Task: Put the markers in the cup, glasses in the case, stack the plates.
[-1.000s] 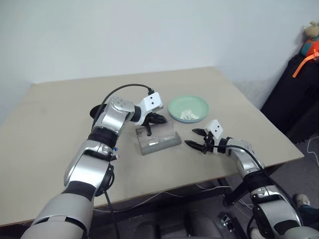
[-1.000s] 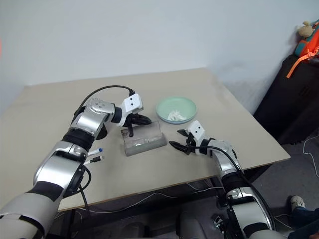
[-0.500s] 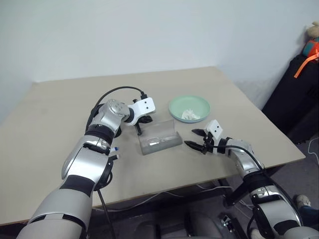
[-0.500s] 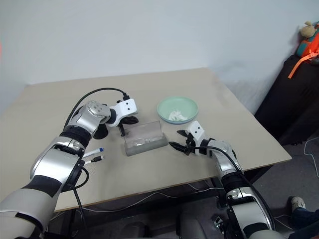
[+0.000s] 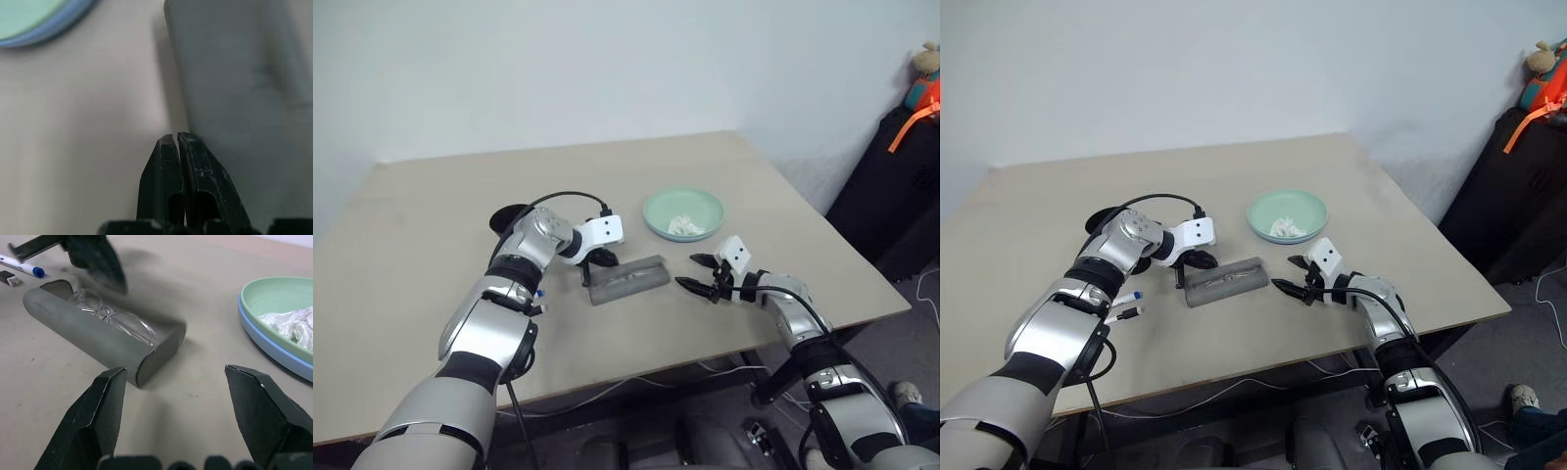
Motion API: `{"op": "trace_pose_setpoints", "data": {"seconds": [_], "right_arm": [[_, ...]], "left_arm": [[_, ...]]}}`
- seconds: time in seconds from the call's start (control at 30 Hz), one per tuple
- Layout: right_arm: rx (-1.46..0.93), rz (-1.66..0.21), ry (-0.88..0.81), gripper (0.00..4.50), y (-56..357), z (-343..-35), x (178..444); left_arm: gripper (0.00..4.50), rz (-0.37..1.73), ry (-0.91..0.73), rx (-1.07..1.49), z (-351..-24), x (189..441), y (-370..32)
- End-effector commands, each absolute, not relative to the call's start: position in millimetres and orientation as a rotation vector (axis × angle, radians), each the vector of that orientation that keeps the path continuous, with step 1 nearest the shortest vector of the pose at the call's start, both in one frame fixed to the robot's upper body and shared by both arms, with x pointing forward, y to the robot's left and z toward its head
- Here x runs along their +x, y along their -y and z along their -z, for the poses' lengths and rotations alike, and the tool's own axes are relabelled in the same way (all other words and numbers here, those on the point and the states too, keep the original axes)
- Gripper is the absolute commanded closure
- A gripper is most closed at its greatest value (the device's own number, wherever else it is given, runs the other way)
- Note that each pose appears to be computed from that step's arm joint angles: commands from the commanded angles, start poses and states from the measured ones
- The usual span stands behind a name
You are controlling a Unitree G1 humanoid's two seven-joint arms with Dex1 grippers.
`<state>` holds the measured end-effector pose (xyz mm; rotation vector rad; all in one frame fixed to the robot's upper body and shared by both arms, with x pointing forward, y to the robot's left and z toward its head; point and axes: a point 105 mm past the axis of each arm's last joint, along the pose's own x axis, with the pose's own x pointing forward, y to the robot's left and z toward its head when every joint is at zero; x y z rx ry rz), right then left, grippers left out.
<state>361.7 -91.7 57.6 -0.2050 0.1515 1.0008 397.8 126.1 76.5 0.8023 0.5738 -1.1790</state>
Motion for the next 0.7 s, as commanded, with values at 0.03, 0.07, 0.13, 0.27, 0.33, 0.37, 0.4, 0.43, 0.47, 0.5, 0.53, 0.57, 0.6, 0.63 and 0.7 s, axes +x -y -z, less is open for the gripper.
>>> {"op": "trace_pose_setpoints", "data": {"seconds": [0.03,0.07,0.13,0.27,0.33,0.37,0.4,0.43,0.47,0.5,0.53,0.57,0.6,0.63,0.7], "right_arm": [[-0.226,-1.003,-0.092,1.01,90.2,-74.0,366.4],[-0.226,-1.003,-0.092,1.01,90.0,-74.0,366.4],[-0.225,-1.006,-0.091,1.01,89.4,-74.1,366.3],[-0.225,-1.009,-0.091,1.01,88.2,-74.1,366.4],[-0.224,-1.010,-0.090,1.01,88.0,-74.4,366.5],[-0.224,-1.010,-0.090,1.01,88.0,-74.6,366.5],[-0.225,-1.011,-0.090,1.01,87.9,-74.7,366.4],[-0.225,-1.012,-0.089,1.01,87.9,-74.8,366.1],[-0.225,-1.012,-0.089,1.01,87.9,-74.9,366.0],[-0.225,-1.014,-0.088,1.01,87.7,-75.2,365.5],[-0.225,-1.014,-0.087,1.01,87.7,-75.4,365.2],[-0.225,-1.015,-0.086,1.01,87.7,-75.7,365.0],[-0.225,-1.016,-0.085,1.01,87.7,-75.9,364.8],[-0.225,-1.016,-0.086,1.01,87.9,-75.9,364.7],[-0.226,-1.016,-0.087,1.01,88.2,-75.9,364.6]], "left_arm": [[4.47,1.213,-0.497,0.786,-99.9,399.1,-120.0],[4.47,1.218,-0.495,0.783,-100.8,398.2,-120.1],[4.47,1.248,-0.487,0.765,-102.9,394.1,-118.9],[4.47,1.316,-0.476,0.740,-103.7,382.5,-116.0],[4.47,1.313,-0.462,0.735,-105.2,381.1,-115.6],[4.47,1.302,-0.440,0.721,-110.2,381.7,-115.8],[4.47,1.294,-0.418,0.707,-115.6,381.6,-116.4],[4.47,1.289,-0.404,0.699,-119.3,381.3,-116.8],[4.47,1.287,-0.398,0.694,-121.3,380.7,-117.0],[4.47,1.293,-0.391,0.681,-125.3,377.3,-120.6],[4.47,1.298,-0.388,0.672,-128.2,374.6,-123.2],[4.47,1.300,-0.386,0.667,-130.8,371.1,-127.8],[4.47,1.301,-0.386,0.665,-132.5,368.6,-130.8],[4.47,1.293,-0.405,0.667,-132.6,364.1,-142.0],[4.47,1.281,-0.437,0.668,-132.6,356.7,-157.5]]}}
